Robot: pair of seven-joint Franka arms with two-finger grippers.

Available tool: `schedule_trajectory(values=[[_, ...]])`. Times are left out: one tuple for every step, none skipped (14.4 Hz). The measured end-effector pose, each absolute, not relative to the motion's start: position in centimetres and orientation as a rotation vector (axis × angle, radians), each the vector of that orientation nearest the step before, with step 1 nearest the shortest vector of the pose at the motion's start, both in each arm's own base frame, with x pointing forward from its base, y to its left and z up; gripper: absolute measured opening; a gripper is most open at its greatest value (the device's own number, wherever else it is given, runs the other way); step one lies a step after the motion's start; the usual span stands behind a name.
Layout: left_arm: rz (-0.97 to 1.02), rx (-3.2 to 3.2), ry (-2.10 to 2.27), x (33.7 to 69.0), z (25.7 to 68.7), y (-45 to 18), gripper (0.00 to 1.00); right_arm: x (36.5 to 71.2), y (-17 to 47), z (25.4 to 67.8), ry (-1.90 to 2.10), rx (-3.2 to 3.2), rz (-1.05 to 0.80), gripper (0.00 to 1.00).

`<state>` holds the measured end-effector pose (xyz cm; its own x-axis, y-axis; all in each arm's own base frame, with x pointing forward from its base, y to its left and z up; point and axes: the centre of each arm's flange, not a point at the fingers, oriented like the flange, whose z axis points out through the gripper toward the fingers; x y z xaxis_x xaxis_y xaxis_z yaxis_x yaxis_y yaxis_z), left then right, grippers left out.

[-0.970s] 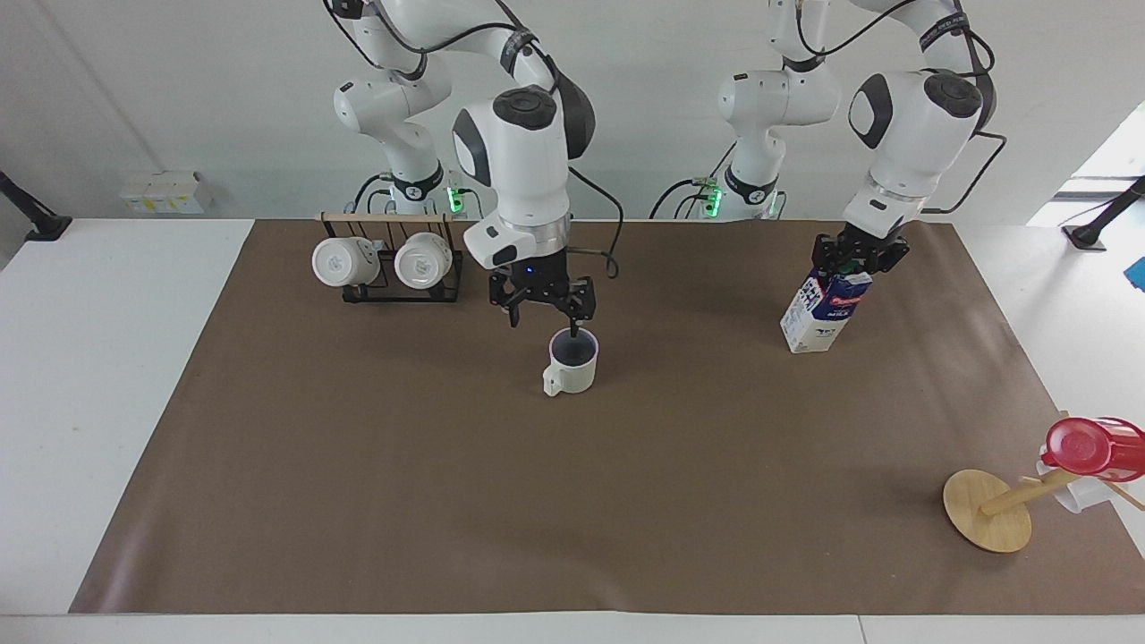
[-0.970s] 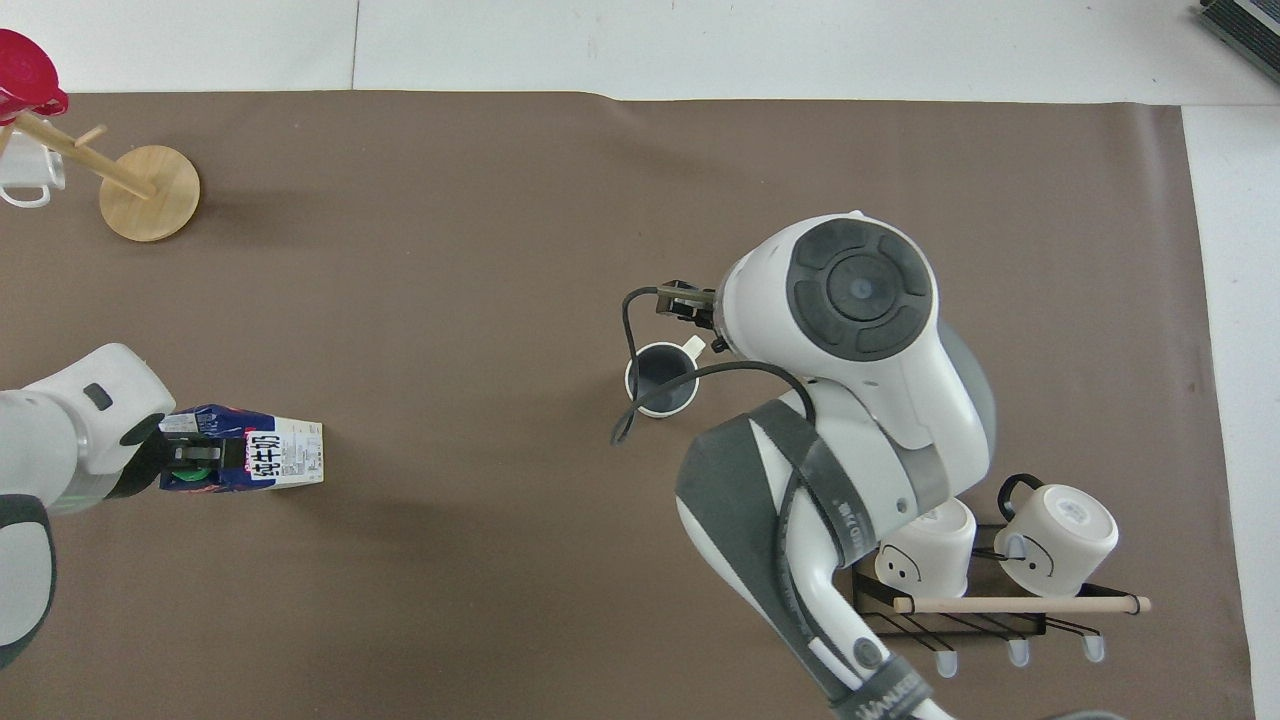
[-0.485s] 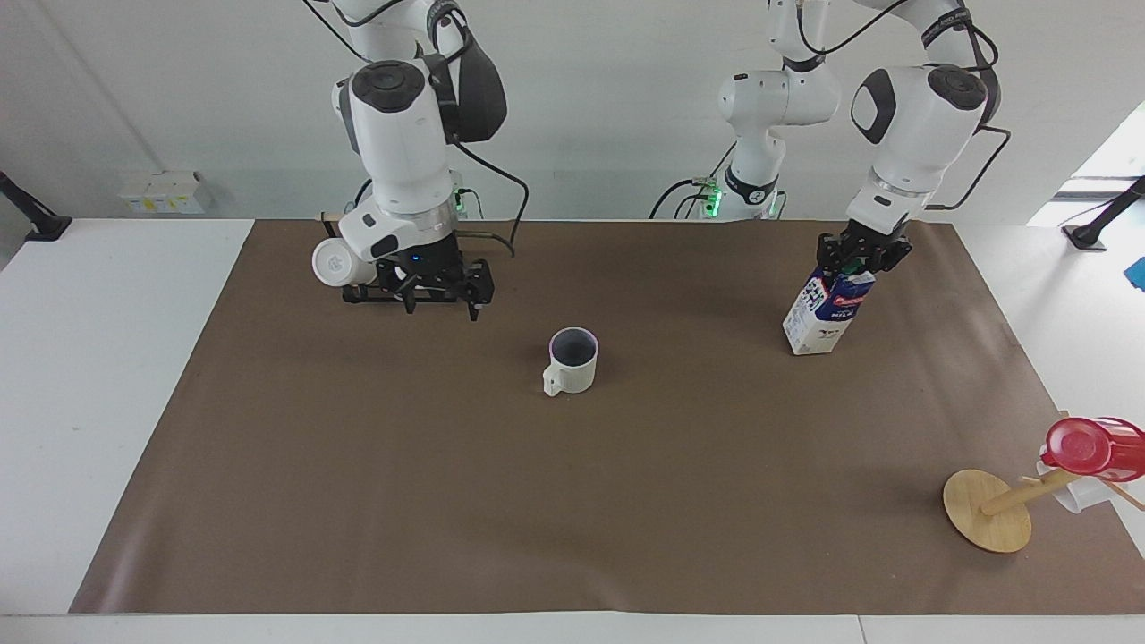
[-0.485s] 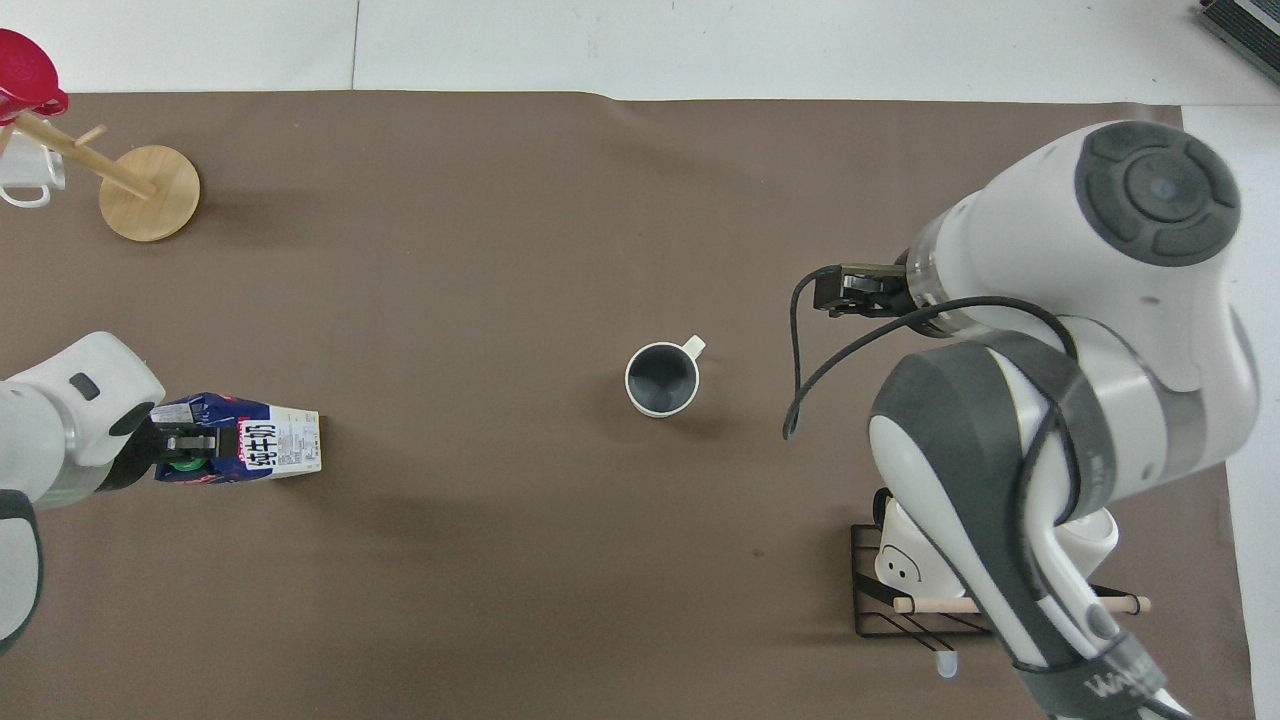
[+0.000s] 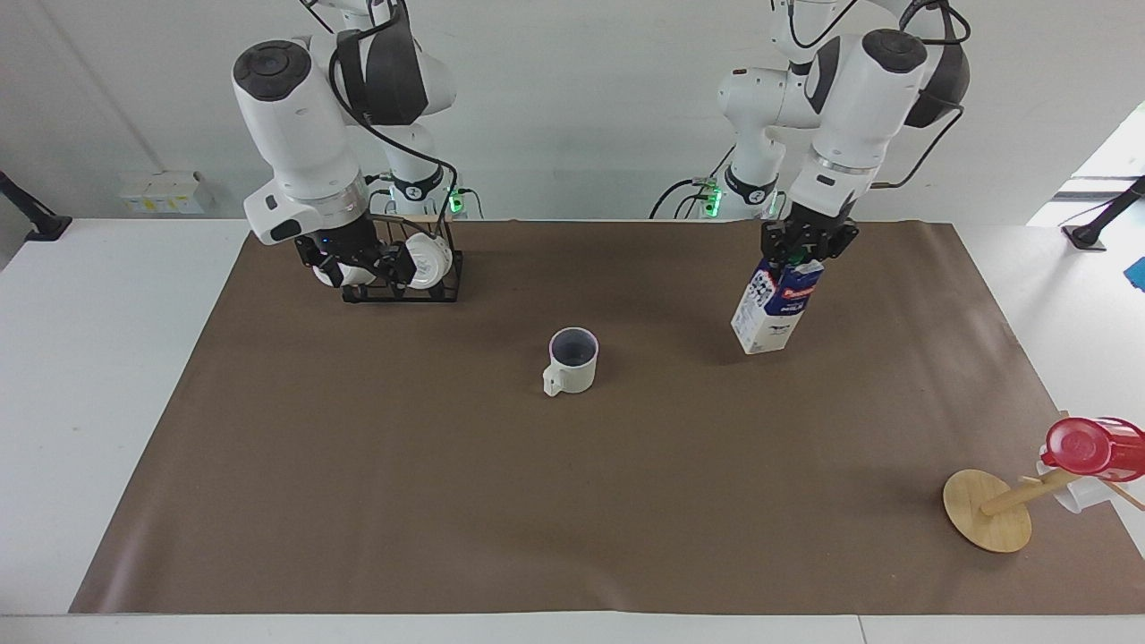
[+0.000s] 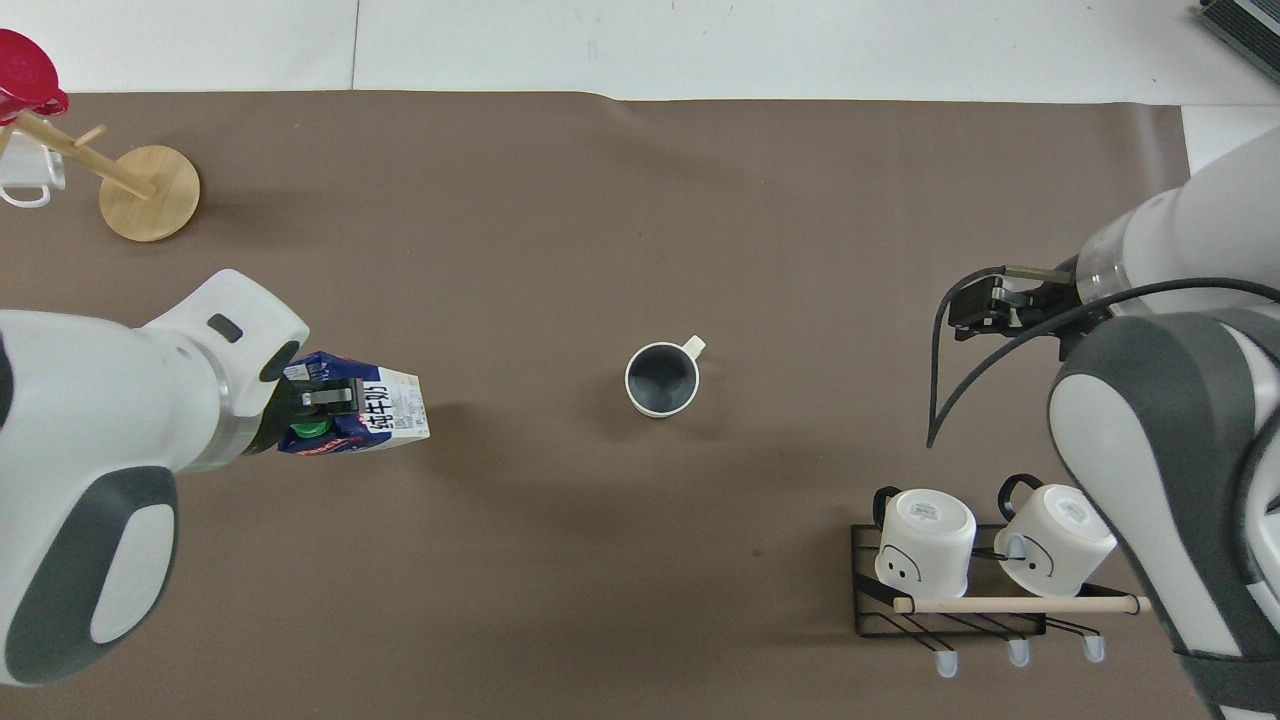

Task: Place cup and milk on table
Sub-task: 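Carry the carton beside the mug with the left gripper while the right gripper withdraws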

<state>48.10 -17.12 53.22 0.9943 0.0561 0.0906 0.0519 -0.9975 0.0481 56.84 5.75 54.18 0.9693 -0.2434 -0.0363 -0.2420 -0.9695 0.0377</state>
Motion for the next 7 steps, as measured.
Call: schedule_trajectory(values=[[0.141, 3.088, 0.083, 48.4, 53.6, -18.9, 0.52, 56.7, 4.7, 53.8, -0.405, 3.08, -0.076, 1.0], [0.14, 3.085, 0.085, 48.7, 53.6, -20.5, 0.52, 56.6, 3.6, 53.5, -0.419, 3.078, -0.089, 1.0], [0.13, 3.085, 0.092, 48.8, 53.3, -22.1, 0.52, 56.5, 2.4, 53.2, -0.415, 3.079, -0.101, 1.0], [0.114, 3.087, 0.098, 48.9, 52.6, -23.8, 0.52, 56.4, 1.2, 53.0, -0.411, 3.081, -0.109, 1.0], [0.097, 3.09, 0.102, 49.0, 51.9, -25.6, 0.52, 56.3, 0.0, 52.9, -0.404, 3.083, -0.116, 1.0], [0.085, 3.092, 0.105, 49.1, 51.3, -27.2, 0.53, 56.1, -1.3, 52.8, -0.392, 3.087, -0.123, 1.0], [0.075, 3.094, 0.102, 49.5, 50.6, -28.6, 0.53, 55.8, -2.6, 52.6, -0.374, 3.092, -0.13, 1.0]])
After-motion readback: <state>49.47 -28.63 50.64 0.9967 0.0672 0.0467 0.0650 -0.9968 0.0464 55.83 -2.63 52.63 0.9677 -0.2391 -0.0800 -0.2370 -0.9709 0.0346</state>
